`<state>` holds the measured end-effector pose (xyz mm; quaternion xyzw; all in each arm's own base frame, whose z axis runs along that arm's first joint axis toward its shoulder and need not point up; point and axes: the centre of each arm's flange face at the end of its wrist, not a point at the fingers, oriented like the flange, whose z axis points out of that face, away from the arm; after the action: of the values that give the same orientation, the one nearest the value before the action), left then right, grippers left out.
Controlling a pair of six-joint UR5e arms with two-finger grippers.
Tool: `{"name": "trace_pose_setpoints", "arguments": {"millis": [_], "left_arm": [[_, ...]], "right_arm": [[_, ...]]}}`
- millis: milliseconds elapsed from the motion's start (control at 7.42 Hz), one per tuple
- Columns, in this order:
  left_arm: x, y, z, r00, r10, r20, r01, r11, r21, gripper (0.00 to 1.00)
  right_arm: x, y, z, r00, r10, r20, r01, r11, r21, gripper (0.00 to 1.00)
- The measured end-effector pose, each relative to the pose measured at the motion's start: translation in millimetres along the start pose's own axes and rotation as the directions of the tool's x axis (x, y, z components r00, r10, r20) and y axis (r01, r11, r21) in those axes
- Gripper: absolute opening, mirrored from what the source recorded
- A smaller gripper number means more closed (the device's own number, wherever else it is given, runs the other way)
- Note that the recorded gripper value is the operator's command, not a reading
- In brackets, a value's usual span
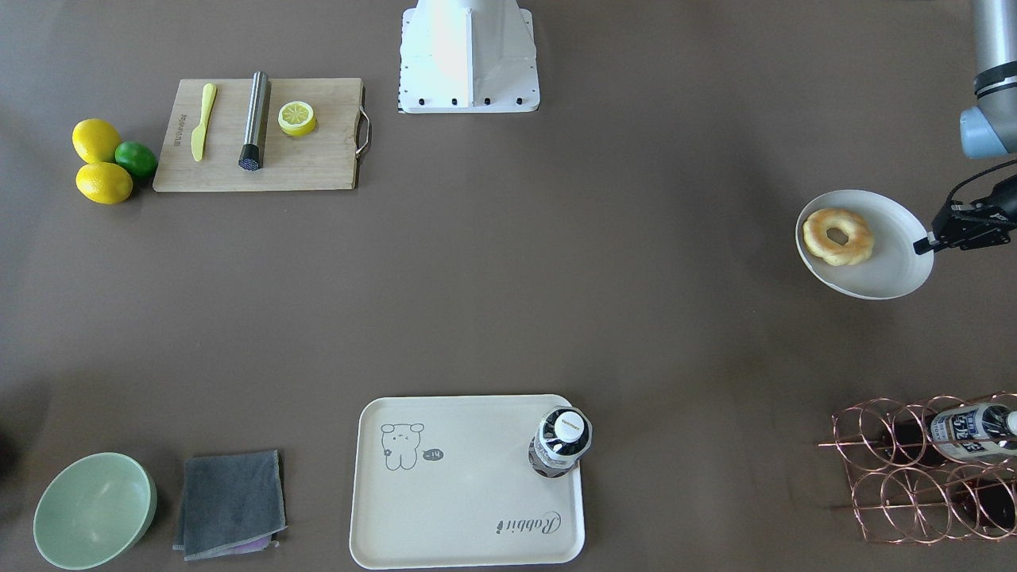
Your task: Place donut on tray
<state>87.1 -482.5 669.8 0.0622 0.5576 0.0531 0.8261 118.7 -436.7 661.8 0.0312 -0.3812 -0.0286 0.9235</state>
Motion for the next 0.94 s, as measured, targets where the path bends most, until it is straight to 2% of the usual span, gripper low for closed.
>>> {"name": "trace_pose_setpoints", "arguments": {"millis": [270,404,674,809,943], "left_arm": [[76.5,-13.8,4.1,0.997,-0.073,-0.034,0.073,0.997,0.023,0.0],[120.6,-16.1,15.9,0.994,-0.102,-0.037,0.103,0.994,0.039,0.0],[232.9,-10.6,59.0,0.982,-0.179,-0.054,0.184,0.978,0.103,0.0],[283.7,-5.0,86.8,0.974,-0.213,-0.073,0.221,0.966,0.131,0.0],[334.8,-2.8,114.3,0.965,-0.25,-0.079,0.26,0.954,0.149,0.0]], "right_arm": [[-10.2,-4.4,-4.5,0.998,-0.007,0.063,0.005,1.0,0.023,1.0],[-19.9,-8.4,-13.5,0.997,-0.026,0.073,0.023,0.999,0.044,1.0],[-48.0,-8.1,-35.3,0.993,-0.087,0.073,0.08,0.992,0.092,1.0],[-61.9,-9.1,-38.2,0.99,-0.106,0.089,0.097,0.99,0.103,1.0],[-75.9,-10.8,-39.2,0.986,-0.079,0.147,0.063,0.992,0.108,0.99]]}}
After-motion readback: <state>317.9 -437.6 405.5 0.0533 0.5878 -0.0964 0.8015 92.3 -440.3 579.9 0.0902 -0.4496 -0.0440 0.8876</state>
